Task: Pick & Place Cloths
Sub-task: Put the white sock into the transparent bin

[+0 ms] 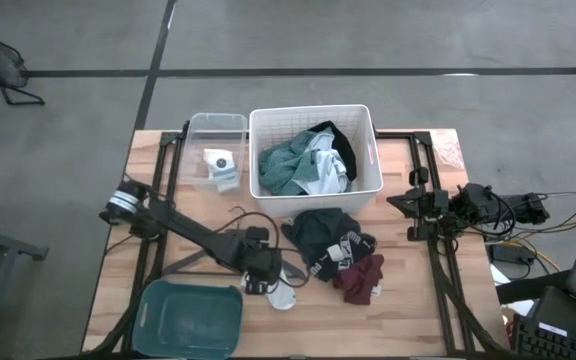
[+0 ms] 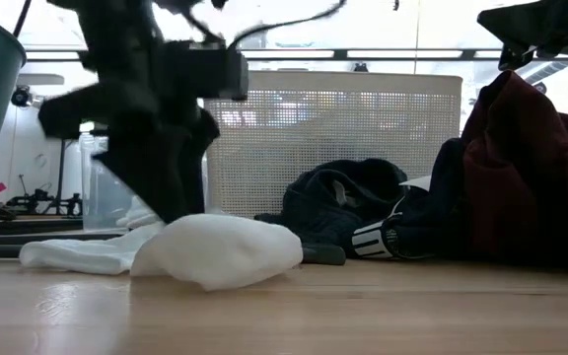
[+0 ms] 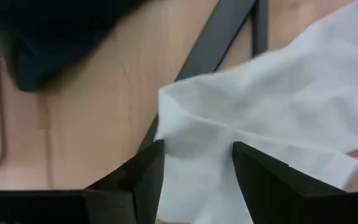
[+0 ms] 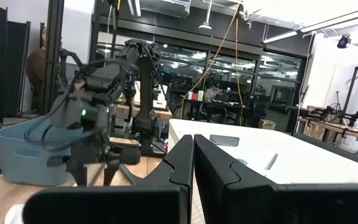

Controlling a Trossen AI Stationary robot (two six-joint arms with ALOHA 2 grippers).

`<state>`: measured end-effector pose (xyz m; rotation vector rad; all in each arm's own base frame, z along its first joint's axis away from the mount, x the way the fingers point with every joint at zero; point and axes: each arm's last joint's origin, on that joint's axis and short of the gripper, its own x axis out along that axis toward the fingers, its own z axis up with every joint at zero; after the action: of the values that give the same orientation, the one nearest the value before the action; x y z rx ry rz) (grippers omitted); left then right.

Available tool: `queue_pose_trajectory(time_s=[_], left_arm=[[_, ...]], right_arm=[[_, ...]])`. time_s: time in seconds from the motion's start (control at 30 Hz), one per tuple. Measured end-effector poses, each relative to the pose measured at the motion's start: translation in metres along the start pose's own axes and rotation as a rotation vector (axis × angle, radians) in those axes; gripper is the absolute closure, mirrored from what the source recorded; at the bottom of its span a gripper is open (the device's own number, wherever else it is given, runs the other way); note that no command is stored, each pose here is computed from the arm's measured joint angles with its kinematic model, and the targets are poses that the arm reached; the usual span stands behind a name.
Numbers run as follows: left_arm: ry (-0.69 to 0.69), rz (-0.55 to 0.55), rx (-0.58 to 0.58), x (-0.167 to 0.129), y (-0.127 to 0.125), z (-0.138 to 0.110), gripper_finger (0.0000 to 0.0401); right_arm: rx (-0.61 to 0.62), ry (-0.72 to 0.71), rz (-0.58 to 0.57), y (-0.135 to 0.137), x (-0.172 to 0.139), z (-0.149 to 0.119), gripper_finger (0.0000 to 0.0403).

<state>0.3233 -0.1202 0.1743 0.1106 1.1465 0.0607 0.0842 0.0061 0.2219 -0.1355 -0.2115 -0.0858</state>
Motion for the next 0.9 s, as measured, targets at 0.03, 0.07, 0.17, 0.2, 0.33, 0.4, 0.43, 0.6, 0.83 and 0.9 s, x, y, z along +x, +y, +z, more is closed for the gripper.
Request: queue_pose_trajectory(time_s=[0.03, 0.07, 0.17, 0.2, 0.33, 0.4, 0.43, 0.6, 0.83, 0.9], left_arm=[[0.012, 0.004, 0.003, 0.0039, -0.0006, -0.0009, 0.0206], [0.023, 0.005, 0.007, 0.0071, -0.0013, -0.0018, 0.0206], [0.038, 0.002, 0.019, 0.0116, -0.0025, -0.0030, 0.0206], [0.041, -0.002, 0.020, 0.0125, -0.0028, -0.0032, 0.0206], [0.047, -0.013, 0.021, 0.0127, -0.0031, -0.0035, 0.0213], [0.044, -0.014, 0.020, 0.0118, -0.0028, -0.0032, 0.0225], [0.044, -0.014, 0.021, 0.0114, -0.0028, -0.0029, 0.0234], [0.036, -0.017, 0.025, 0.0102, -0.0031, -0.0010, 0.0303], [0.037, -0.022, 0.072, 0.0098, -0.0034, -0.0010, 0.0390], [0.052, -0.019, 0.077, 0.0080, -0.0031, -0.0008, 0.0388]], right_arm=[[0.000, 0.000, 0.000, 0.0000, 0.0000, 0.0000, 0.0394], [0.000, 0.000, 0.000, 0.0000, 0.0000, 0.0000, 0.0394], [0.000, 0.000, 0.000, 0.0000, 0.0000, 0.0000, 0.0394], [0.000, 0.000, 0.000, 0.0000, 0.0000, 0.0000, 0.0394], [0.000, 0.000, 0.000, 0.0000, 0.0000, 0.0000, 0.0394], [0.000, 0.000, 0.000, 0.0000, 0.0000, 0.0000, 0.0394], [0.000, 0.000, 0.000, 0.0000, 0.0000, 0.0000, 0.0394], [0.000, 0.000, 0.000, 0.0000, 0.0000, 0.0000, 0.0394], [0.000, 0.000, 0.000, 0.0000, 0.0000, 0.0000, 0.0394], [0.000, 0.000, 0.000, 0.0000, 0.0000, 0.0000, 0.0394]])
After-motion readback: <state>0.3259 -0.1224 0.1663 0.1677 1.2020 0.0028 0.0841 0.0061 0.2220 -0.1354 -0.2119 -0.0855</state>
